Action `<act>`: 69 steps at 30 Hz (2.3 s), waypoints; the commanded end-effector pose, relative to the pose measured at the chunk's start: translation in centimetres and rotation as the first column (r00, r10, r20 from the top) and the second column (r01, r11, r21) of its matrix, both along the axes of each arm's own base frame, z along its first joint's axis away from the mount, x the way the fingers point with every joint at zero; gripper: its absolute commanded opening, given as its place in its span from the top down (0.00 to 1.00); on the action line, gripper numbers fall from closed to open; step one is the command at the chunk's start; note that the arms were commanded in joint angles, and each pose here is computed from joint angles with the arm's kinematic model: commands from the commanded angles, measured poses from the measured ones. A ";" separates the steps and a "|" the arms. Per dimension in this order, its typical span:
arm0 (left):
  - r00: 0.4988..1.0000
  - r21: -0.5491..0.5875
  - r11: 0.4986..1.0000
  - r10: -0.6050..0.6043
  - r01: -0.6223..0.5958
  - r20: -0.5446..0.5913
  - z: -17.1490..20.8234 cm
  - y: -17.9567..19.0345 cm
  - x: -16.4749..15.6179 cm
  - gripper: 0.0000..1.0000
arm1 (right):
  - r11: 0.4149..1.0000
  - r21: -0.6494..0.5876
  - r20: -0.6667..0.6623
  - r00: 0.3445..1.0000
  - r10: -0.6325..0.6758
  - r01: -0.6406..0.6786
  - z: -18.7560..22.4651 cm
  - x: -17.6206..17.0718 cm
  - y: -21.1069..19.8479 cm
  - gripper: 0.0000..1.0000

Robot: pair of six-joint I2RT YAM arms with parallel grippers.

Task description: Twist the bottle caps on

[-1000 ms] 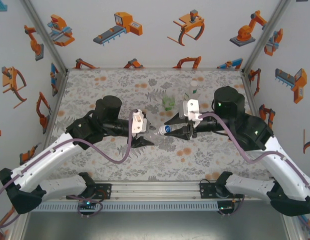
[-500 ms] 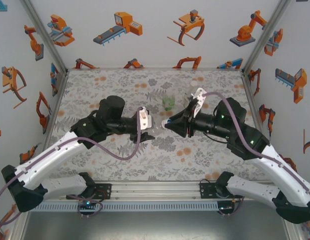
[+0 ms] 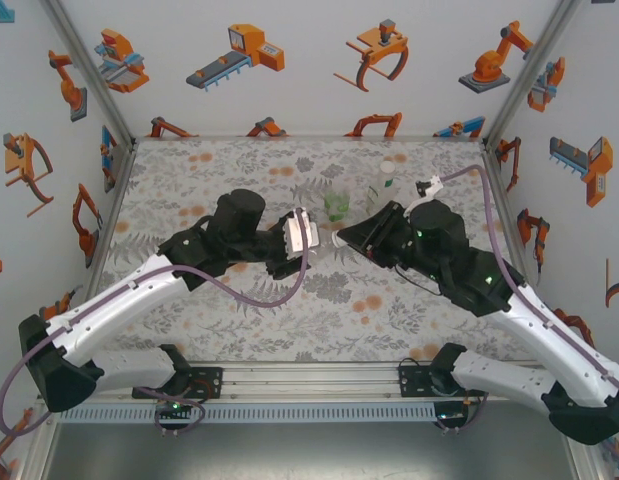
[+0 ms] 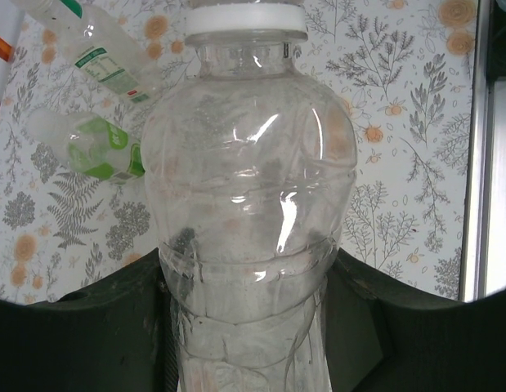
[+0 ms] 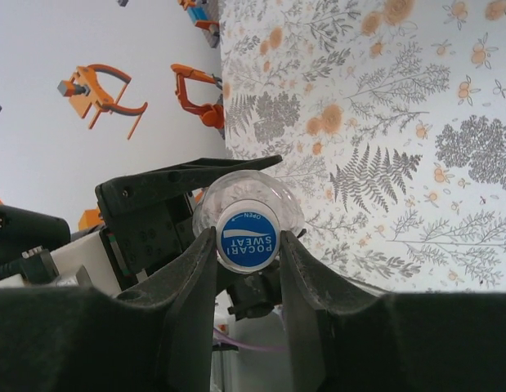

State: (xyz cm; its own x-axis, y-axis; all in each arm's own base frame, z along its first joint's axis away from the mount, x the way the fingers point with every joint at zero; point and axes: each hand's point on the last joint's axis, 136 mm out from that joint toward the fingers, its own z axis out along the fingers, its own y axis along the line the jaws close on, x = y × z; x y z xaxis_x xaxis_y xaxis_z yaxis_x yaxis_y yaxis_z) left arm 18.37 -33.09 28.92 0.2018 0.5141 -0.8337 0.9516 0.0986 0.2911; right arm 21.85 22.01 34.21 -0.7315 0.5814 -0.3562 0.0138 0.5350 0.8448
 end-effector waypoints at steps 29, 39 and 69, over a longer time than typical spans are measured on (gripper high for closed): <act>0.898 -0.187 0.892 -0.432 0.412 -0.082 5.7 1.4 -9.6 1.00 | 0.540 -0.755 0.639 -0.229 0.734 -0.373 9.3 -13.3 5.3 0.51; 0.898 -0.186 0.892 -0.432 0.411 -0.083 5.6 1.4 -9.6 1.00 | 0.563 -0.752 0.646 -0.215 0.732 -0.344 9.2 -13.1 4.8 0.56; 0.999 -0.161 0.987 0.006 0.001 0.046 6.0 0.4 -0.7 1.00 | 0.994 -0.093 0.201 0.976 0.078 -0.061 2.4 0.5 0.3 1.00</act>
State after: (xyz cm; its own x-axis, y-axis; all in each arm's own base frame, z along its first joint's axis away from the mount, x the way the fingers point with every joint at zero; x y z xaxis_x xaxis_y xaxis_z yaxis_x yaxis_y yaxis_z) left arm 15.85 -32.59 32.96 0.2095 0.3883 -0.8974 0.9665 0.0571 0.2503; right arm 19.37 25.09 40.87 -0.5291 0.2391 -0.8142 -0.6346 0.5255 0.5667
